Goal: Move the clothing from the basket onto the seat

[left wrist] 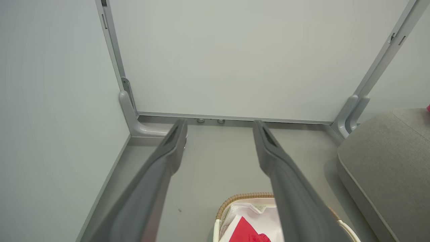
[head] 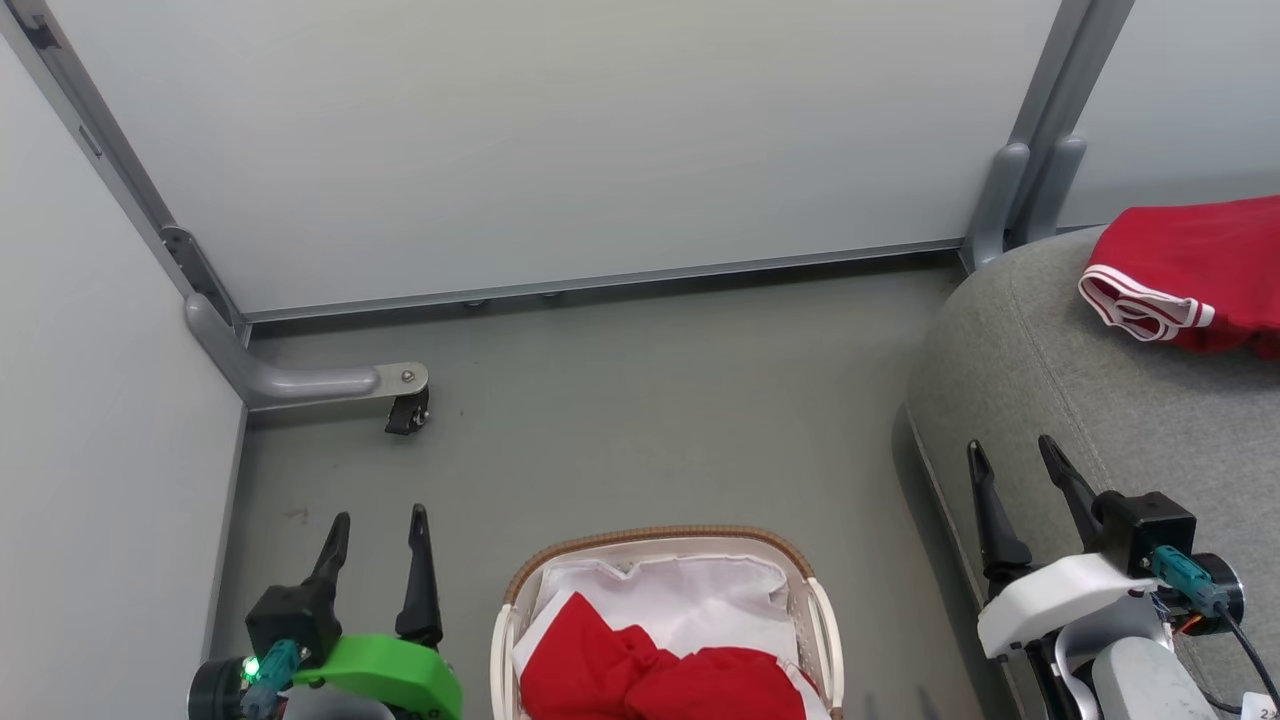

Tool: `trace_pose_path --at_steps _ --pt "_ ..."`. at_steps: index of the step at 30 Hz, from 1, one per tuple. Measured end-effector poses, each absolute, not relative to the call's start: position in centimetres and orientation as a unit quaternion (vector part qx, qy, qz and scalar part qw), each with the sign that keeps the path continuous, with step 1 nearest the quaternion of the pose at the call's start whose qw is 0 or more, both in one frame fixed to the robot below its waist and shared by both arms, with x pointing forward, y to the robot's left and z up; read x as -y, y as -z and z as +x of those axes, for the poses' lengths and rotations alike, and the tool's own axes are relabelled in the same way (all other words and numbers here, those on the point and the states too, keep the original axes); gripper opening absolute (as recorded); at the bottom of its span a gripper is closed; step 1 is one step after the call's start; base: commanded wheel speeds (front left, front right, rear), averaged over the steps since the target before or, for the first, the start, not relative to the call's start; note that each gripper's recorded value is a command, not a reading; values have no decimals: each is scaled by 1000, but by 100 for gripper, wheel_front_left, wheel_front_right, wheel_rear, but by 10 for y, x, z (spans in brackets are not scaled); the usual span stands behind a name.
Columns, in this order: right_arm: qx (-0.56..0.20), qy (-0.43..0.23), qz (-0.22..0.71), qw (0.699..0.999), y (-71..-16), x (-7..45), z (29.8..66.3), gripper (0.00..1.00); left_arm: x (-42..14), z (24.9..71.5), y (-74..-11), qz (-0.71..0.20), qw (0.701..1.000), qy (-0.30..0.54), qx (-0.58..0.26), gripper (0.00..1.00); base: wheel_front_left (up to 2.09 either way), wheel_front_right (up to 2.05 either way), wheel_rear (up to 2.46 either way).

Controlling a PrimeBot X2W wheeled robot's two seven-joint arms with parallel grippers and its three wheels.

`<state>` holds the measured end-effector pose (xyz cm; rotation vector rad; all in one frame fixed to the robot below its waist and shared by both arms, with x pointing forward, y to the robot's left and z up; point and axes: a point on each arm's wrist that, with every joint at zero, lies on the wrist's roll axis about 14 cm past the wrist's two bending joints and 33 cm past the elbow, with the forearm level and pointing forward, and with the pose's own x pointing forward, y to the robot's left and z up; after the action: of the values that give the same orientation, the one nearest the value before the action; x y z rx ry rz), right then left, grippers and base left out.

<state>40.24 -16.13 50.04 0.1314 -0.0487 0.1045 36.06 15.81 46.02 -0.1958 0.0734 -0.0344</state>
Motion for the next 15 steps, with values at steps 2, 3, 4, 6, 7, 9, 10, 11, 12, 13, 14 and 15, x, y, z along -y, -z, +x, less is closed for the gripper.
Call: trace_pose_path --at_steps 2,3,4,6,7,9,10,11,12,13,14,15 --pt "24 -51 63 996 -500 162 403 100 -150 366 -464 -91 995 35 -33 100 0 0 0" --pt "25 -51 61 996 -501 162 403 100 -145 367 -464 -87 995 44 -33 100 0 0 0" --pt "28 -51 60 996 -502 163 404 100 -139 370 -464 -80 995 57 -34 100 0 0 0" --pt "29 -52 58 997 -503 162 406 100 -129 375 -462 -76 993 77 -39 100 0 0 0" --pt "31 -53 57 997 -504 162 408 100 -122 379 -461 -71 992 90 -41 100 0 0 0" --pt "36 -53 53 997 -507 163 414 100 -110 388 -460 -56 991 116 -45 100 0 0 0" --pt "38 -52 52 997 -509 163 418 100 -102 393 -459 -51 989 131 -48 100 0 0 0" --pt "39 -52 52 997 -509 164 421 100 -96 398 -457 -47 987 143 -52 100 0 0 0" --pt "39 -51 52 997 -508 164 424 100 -90 401 -453 -41 986 154 -59 100 0 0 0" --pt "39 -50 52 997 -508 165 427 100 -83 403 -449 -35 983 167 -66 100 0 0 0" --pt "39 -50 51 997 -508 165 431 100 -74 406 -441 -27 979 185 -78 100 0 0 0" --pt "39 -49 51 997 -507 166 435 100 -67 408 -433 -21 975 200 -91 100 0 0 0"
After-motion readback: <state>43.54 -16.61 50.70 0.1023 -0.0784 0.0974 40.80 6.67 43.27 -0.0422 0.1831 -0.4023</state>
